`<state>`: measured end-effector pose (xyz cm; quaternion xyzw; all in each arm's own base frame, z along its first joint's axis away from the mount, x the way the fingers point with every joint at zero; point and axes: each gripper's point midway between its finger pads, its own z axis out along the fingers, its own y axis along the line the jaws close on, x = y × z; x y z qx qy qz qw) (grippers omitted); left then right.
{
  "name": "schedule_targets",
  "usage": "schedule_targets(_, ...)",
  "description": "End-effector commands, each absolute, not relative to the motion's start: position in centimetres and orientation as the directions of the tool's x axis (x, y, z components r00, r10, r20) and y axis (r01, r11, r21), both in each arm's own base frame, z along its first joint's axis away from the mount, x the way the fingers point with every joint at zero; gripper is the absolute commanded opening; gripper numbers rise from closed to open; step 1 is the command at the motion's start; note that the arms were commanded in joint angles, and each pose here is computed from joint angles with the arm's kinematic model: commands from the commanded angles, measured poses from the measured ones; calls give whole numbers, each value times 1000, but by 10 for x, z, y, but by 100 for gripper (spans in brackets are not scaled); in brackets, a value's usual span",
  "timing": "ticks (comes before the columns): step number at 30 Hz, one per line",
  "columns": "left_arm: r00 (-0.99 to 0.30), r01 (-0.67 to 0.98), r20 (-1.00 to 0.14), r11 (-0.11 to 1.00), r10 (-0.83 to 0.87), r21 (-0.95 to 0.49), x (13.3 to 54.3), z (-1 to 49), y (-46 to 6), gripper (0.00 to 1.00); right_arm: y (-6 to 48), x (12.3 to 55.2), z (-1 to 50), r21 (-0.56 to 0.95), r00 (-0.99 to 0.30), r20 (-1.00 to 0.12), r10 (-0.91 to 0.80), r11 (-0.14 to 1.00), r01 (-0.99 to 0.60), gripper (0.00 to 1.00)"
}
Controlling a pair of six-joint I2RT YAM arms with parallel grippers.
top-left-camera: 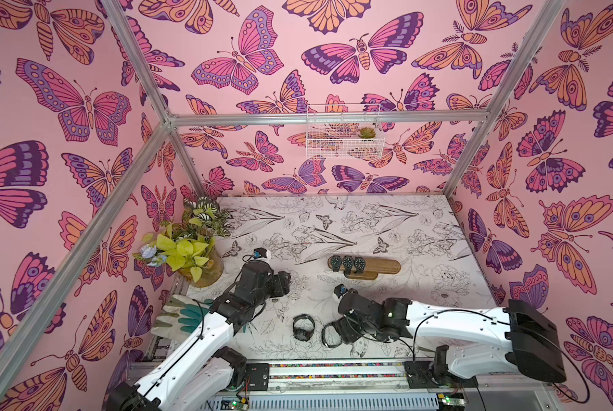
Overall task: Place watch on stand
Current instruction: Pick up the watch at the center of the board.
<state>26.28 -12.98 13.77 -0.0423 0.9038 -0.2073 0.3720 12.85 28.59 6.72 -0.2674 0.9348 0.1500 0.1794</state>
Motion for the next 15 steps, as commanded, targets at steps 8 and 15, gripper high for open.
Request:
schedule_targets(8, -718, 69, -652, 906, -245, -417, 262, 130, -127, 69, 305, 128, 50, 117, -759, -390, -522, 789, -603, 42)
schedule_targets(15, -743, 111, -632, 893, -218, -437, 259, 130, -137, 68, 302, 137, 52, 60, -740, -422, -524, 798, -600, 15)
